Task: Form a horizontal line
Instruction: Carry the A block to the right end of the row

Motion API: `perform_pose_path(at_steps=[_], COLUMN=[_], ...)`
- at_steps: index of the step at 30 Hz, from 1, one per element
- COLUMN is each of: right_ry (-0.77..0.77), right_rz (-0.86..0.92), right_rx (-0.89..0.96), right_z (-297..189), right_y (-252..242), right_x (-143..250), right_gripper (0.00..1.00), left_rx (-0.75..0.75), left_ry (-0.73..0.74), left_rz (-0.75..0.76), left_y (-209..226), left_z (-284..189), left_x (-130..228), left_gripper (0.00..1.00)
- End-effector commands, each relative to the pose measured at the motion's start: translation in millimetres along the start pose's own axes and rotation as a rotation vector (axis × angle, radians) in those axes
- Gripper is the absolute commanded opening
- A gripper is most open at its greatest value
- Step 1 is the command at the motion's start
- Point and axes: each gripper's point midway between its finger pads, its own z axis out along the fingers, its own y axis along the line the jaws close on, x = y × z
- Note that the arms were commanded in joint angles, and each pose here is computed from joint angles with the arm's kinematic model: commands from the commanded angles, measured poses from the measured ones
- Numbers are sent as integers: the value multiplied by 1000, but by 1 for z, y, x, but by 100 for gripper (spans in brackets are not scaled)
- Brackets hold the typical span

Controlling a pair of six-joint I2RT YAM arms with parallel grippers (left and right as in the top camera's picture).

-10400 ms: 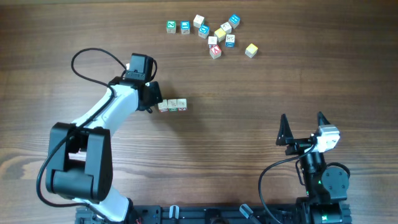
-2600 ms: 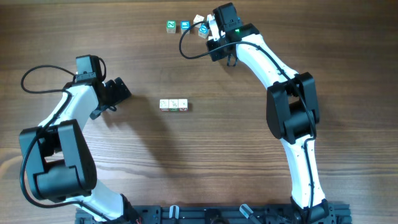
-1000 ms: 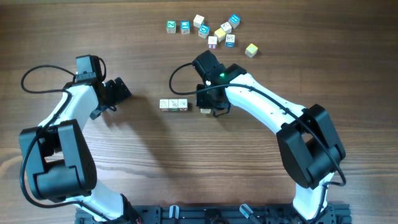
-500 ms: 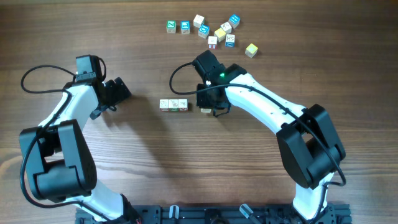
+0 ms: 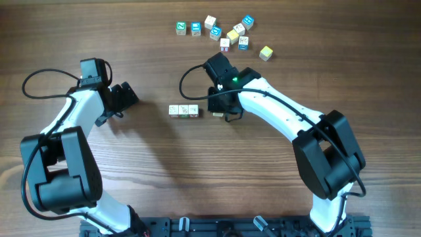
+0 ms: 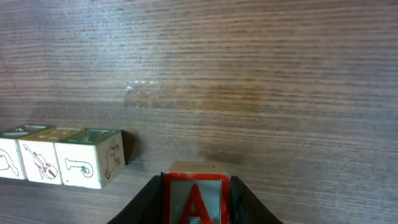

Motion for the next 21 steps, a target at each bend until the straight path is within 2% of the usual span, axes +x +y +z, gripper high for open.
perform_pose_path(at_steps=[1, 21], right_ry=[-19, -60], right_rz=[9, 8], right_rx=[32, 0], right_z=[10, 10], right_y=[-5, 3], right_x=[-3, -13], right_gripper=[32, 33], left_rx=[-9, -9], left_ry=[4, 4], left_rz=[-8, -8], left_y=[3, 3], left_z=[2, 2], left_x=[1, 1], left_gripper=[100, 100])
